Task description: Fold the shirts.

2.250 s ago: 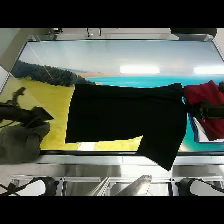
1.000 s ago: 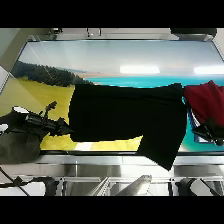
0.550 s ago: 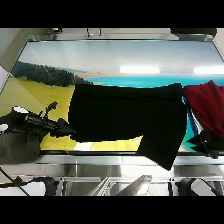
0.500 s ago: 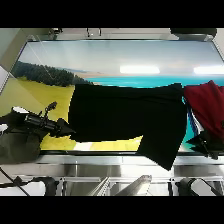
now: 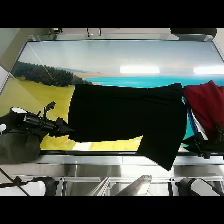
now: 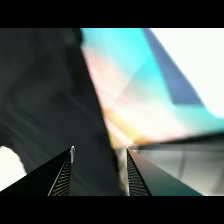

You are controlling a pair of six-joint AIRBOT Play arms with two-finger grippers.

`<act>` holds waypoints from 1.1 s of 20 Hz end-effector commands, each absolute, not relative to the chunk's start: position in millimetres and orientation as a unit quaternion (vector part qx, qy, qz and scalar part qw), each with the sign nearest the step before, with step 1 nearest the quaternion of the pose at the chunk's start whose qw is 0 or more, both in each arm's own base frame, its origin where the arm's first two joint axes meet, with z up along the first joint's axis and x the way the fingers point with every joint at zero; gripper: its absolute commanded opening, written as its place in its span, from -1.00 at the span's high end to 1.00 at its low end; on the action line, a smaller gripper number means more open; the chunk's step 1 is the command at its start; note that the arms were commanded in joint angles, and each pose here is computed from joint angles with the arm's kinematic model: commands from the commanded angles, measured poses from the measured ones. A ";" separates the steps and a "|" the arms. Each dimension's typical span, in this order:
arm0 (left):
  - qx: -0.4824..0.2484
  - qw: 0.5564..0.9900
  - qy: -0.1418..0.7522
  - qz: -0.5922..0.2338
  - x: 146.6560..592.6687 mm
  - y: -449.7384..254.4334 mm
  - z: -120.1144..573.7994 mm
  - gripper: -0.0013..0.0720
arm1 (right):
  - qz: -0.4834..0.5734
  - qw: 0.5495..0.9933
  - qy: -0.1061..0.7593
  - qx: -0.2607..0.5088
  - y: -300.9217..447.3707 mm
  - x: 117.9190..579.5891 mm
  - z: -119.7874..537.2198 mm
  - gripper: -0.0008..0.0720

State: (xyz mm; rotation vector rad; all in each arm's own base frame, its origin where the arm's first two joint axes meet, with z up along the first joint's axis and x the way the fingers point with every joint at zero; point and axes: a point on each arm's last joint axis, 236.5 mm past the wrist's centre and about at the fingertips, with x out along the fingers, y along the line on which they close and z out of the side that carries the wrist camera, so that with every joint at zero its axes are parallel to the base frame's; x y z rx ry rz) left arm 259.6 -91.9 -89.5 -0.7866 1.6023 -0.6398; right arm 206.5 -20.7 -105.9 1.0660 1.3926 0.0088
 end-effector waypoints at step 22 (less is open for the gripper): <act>-0.360 0.615 0.629 -0.310 313.3 -96.0 -38.8 0.90 | 0.197 0.635 0.524 0.532 11.9 294.9 -21.2 0.93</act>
